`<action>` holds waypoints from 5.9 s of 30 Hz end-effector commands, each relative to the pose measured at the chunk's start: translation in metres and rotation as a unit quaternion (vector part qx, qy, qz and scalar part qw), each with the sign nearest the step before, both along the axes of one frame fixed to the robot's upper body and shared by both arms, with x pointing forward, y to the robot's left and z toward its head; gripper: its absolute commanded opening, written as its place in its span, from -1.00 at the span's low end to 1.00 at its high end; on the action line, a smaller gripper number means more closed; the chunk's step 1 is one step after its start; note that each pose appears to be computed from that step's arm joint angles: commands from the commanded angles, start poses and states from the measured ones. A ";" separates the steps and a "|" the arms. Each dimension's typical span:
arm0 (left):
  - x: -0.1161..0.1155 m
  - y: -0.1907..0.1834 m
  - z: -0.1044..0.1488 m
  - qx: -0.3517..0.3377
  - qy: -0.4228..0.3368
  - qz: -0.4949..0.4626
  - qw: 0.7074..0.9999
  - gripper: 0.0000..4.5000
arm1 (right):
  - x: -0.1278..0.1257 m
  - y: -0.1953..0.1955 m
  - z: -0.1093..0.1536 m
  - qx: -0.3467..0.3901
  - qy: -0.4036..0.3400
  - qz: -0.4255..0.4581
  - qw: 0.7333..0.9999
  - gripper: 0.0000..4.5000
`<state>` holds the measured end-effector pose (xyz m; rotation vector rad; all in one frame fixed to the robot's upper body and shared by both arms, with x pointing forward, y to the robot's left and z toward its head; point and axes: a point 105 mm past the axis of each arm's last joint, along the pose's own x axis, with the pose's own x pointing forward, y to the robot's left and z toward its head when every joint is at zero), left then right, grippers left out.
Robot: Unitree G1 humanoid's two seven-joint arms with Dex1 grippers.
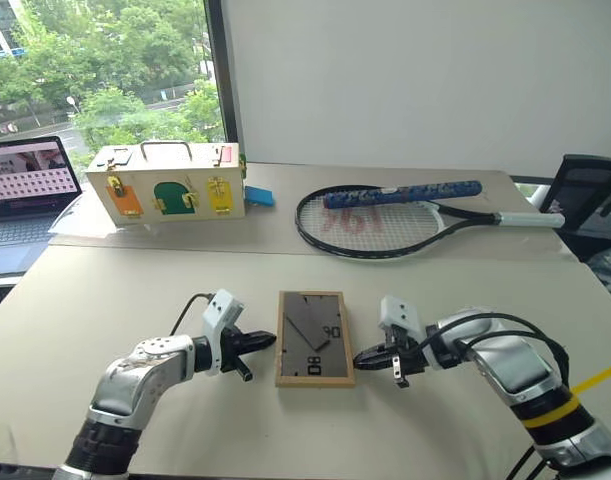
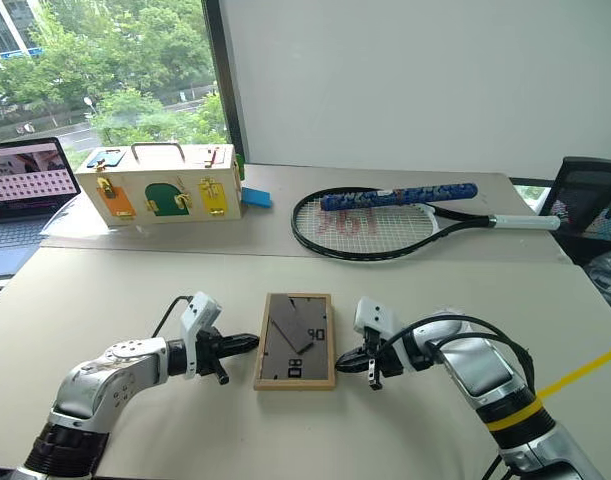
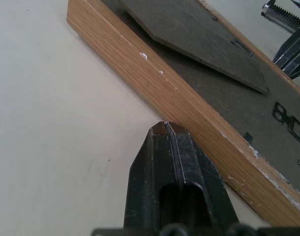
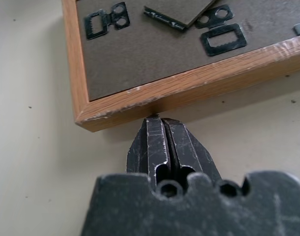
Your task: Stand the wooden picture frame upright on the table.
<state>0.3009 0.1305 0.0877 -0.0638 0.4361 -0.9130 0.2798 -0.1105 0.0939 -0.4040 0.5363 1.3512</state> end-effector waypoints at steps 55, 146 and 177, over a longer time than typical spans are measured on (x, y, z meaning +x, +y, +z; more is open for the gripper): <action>-0.039 -0.048 -0.002 -0.177 0.375 -0.011 0.910 0.97 | 0.030 0.003 0.016 0.068 -0.088 -0.037 0.993 -1.00; -0.013 -0.039 0.083 -0.187 0.278 -0.169 0.927 -0.49 | 0.020 0.053 0.124 0.165 -0.094 0.022 0.982 0.99; -0.008 -0.023 0.091 -0.245 0.303 -0.170 0.905 -0.49 | 0.031 -0.050 0.153 0.064 -0.318 -0.028 0.946 0.99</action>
